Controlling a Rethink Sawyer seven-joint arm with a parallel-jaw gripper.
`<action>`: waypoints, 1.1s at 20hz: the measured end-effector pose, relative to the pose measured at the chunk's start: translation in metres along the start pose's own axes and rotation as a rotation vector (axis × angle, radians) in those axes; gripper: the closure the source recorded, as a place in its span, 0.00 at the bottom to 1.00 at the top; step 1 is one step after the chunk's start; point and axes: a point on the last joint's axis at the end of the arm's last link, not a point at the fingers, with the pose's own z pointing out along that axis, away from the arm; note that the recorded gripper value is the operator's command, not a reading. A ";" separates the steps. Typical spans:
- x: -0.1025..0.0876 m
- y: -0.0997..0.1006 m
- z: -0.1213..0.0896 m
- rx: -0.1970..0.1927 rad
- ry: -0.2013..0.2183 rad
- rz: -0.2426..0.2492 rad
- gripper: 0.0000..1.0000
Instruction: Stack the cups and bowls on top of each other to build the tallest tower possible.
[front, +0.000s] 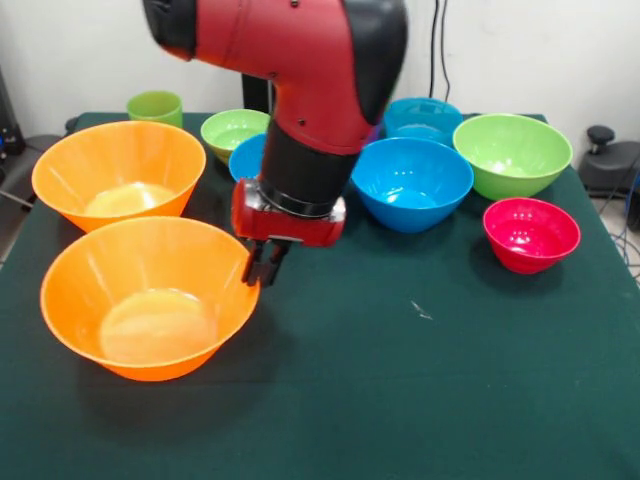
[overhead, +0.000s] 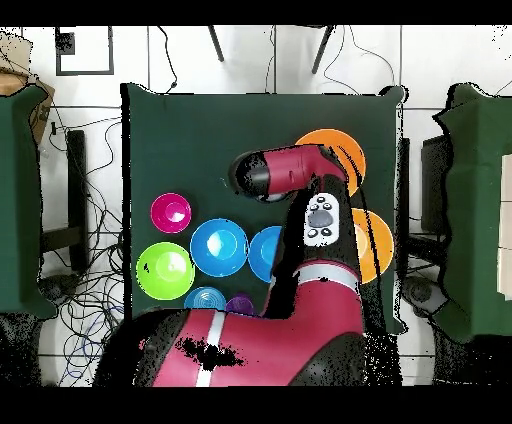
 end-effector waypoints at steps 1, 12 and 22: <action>0.000 0.002 -0.001 0.001 0.000 0.007 1.00; -0.006 0.031 -0.012 -0.001 -0.007 0.059 1.00; -0.009 0.044 -0.021 -0.003 -0.008 0.066 1.00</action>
